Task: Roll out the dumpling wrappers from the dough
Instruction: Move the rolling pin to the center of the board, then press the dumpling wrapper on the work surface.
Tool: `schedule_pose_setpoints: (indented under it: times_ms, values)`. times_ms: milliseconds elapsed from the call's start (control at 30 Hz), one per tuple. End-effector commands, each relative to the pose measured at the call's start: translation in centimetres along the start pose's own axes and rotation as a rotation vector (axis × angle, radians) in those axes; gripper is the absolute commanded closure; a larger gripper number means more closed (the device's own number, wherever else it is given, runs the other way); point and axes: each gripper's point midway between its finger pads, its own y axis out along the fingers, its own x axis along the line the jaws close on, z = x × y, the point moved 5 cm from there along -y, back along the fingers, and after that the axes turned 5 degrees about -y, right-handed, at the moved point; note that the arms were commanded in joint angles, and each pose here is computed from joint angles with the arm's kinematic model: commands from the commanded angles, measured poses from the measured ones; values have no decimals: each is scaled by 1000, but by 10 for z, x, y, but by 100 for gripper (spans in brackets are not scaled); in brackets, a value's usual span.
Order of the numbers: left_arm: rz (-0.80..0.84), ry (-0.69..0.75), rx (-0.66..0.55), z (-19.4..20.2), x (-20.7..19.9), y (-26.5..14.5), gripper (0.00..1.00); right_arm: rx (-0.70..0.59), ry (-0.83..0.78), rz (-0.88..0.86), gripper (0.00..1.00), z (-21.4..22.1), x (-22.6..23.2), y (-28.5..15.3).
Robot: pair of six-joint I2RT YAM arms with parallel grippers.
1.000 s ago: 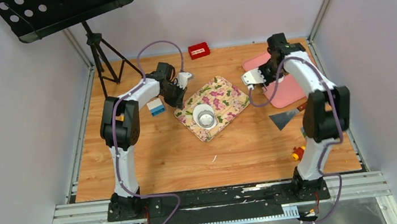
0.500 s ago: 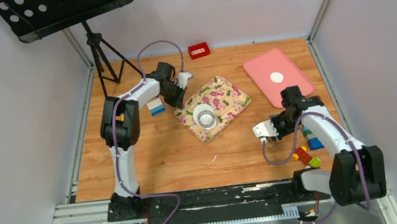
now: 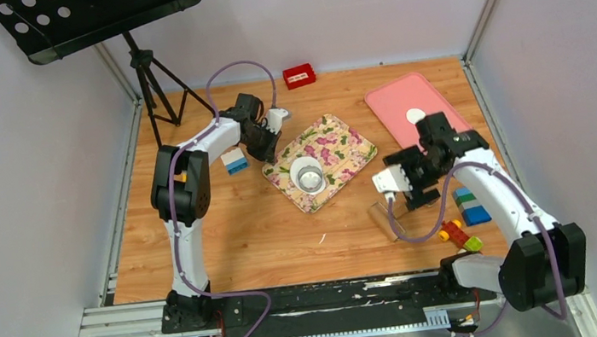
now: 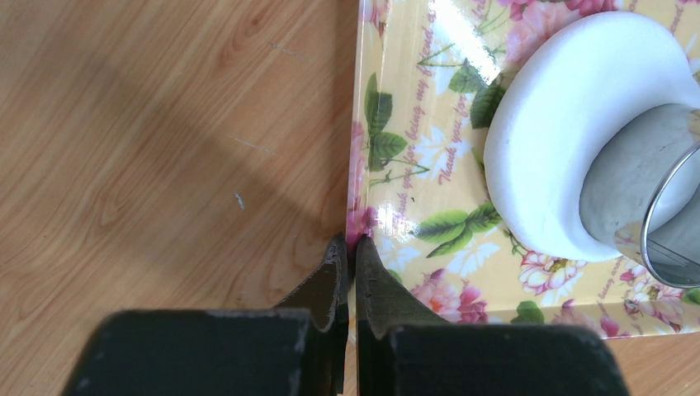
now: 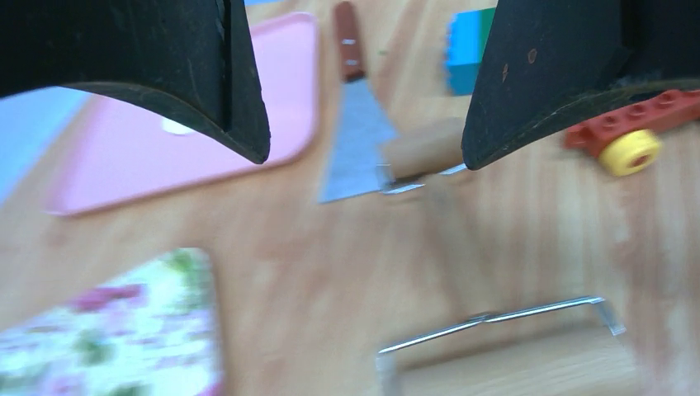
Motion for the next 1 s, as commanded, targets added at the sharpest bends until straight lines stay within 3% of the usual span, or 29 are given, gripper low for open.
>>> schedule_pose_setpoints:
  times_ms: [0,100,233,433,700,967]
  values:
    - [-3,-49,168,42,-2,19,100,-221,7,164,13,-52,-69,-42]
    - [3,-52,167,42,-3,20,100,-279,-6,226,13,-87,-113,-29]
    - [5,-53,167,42,-3,20,100,-329,-87,240,12,-126,-154,20]
    - [13,-55,171,44,-4,20,100,-333,156,175,13,-139,-218,75]
    - [17,-55,169,43,-5,20,100,-385,105,73,10,-151,-200,102]
    - [13,-62,168,43,-5,20,100,-405,192,2,11,-151,-193,122]
